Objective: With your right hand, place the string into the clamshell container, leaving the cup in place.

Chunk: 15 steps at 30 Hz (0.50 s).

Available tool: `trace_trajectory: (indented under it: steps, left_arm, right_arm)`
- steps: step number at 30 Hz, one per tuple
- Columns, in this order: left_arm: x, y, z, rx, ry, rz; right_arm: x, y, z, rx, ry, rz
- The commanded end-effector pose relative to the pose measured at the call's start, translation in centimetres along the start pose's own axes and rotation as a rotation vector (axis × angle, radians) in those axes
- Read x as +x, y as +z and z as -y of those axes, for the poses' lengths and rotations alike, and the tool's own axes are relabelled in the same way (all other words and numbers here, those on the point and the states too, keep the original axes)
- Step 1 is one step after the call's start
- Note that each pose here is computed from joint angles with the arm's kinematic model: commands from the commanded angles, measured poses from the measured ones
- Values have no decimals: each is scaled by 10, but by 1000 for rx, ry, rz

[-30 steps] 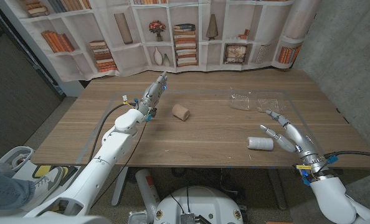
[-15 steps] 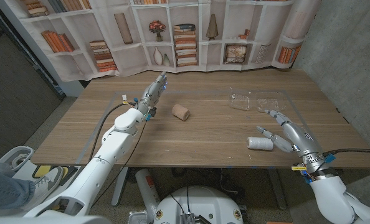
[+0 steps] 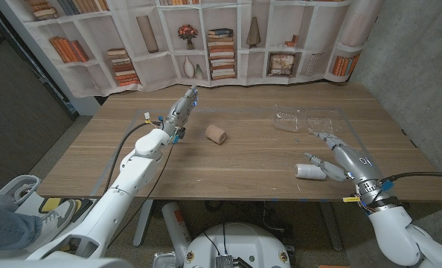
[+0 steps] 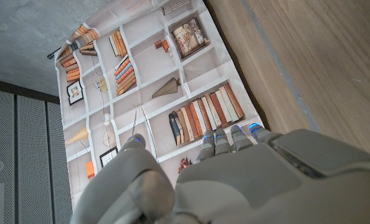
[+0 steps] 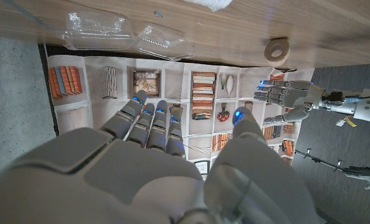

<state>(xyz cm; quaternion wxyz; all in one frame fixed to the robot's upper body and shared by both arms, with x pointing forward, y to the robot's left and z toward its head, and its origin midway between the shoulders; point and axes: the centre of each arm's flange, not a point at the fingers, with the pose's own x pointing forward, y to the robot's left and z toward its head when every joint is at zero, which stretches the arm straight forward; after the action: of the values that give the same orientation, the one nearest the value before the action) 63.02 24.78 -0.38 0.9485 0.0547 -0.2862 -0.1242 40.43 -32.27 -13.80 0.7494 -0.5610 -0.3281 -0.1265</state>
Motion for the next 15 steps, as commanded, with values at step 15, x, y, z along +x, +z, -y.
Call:
trace_trajectory:
  steps: [15]
  left_arm:
    - [9, -1, -4, -6, -5, -5]
  right_arm:
    - [-5, 16, 0, -115, 138, -45]
